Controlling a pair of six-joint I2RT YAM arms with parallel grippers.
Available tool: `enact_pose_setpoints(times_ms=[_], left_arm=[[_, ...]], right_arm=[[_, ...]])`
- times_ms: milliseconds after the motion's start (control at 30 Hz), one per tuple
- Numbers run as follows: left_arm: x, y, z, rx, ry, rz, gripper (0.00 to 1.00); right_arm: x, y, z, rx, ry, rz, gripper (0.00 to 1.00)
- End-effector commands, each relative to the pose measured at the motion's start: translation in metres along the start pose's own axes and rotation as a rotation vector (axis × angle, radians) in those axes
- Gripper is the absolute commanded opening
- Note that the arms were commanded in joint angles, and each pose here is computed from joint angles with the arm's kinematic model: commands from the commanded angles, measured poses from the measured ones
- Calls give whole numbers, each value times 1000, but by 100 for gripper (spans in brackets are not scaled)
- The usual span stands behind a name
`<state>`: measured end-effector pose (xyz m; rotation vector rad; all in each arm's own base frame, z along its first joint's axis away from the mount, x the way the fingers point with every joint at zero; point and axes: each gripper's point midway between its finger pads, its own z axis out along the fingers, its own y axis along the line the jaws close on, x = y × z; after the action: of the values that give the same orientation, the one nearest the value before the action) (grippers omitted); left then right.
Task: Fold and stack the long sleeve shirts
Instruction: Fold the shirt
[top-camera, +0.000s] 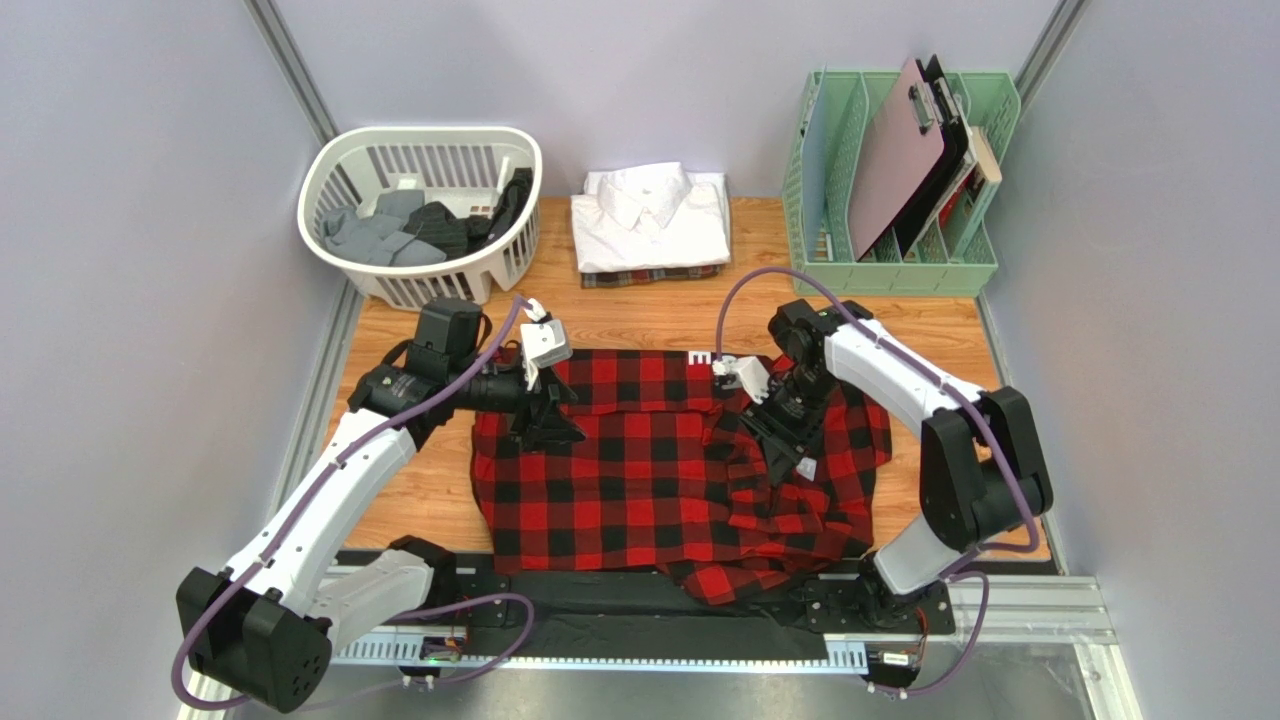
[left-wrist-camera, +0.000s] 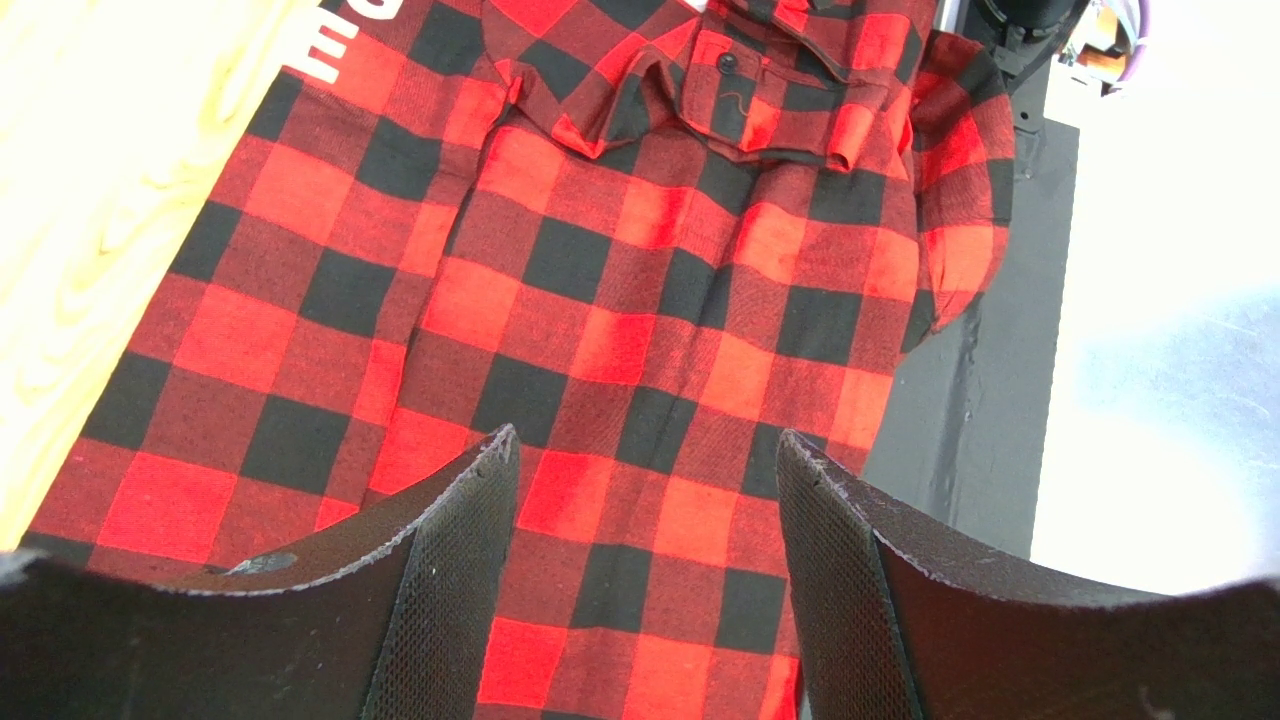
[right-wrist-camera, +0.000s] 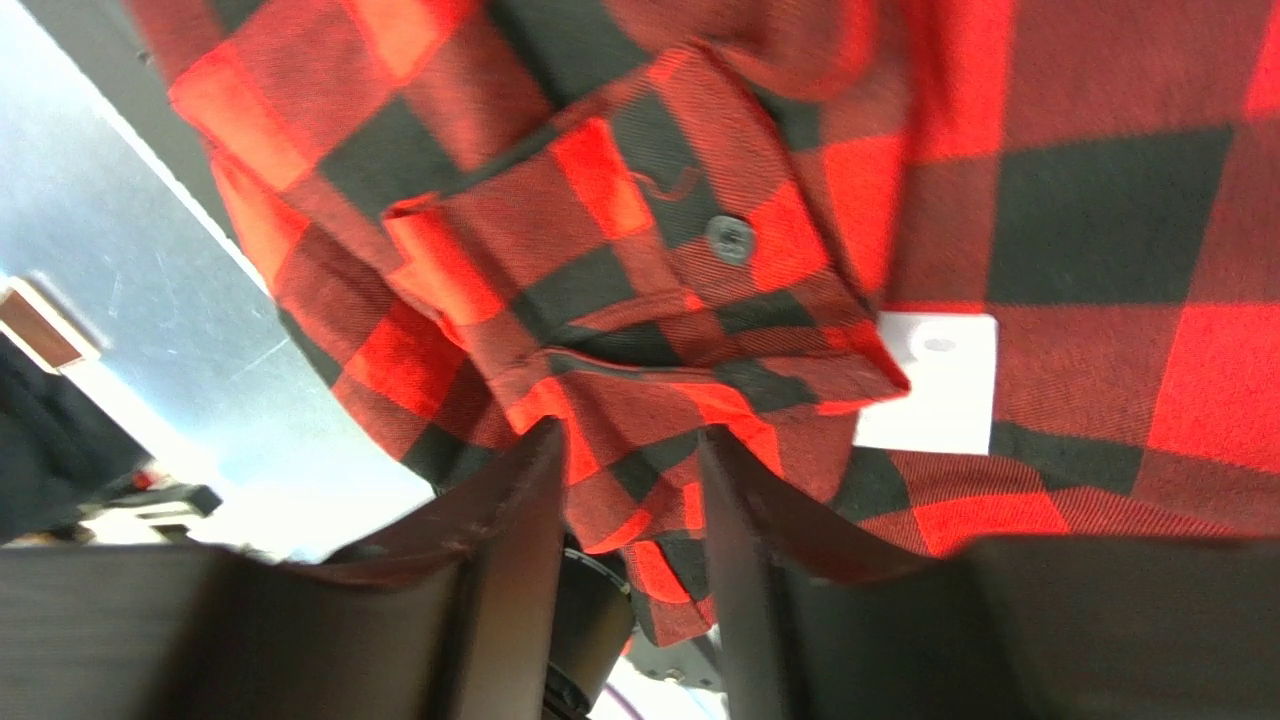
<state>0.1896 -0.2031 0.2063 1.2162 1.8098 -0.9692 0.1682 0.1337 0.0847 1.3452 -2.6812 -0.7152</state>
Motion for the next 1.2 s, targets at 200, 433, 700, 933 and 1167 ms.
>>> enact_pose_setpoints(times_ms=[200, 433, 700, 933, 1167], left_arm=[[-1, -1, 0, 10, -16, 14, 70], [2, -2, -1, 4, -8, 15, 70], [3, -1, 0, 3, -7, 9, 70], [0, 0, 2, 11, -11, 0, 70], [0, 1, 3, 10, -13, -2, 70]], right_arm=[[5, -55, 16, 42, 23, 251, 58], [-4, -54, 23, -13, 10, 277, 54], [-7, -48, 13, -8, -16, 259, 38], [-7, -42, 1, 14, -35, 245, 42], [-7, -34, -1, -19, -46, 227, 6]])
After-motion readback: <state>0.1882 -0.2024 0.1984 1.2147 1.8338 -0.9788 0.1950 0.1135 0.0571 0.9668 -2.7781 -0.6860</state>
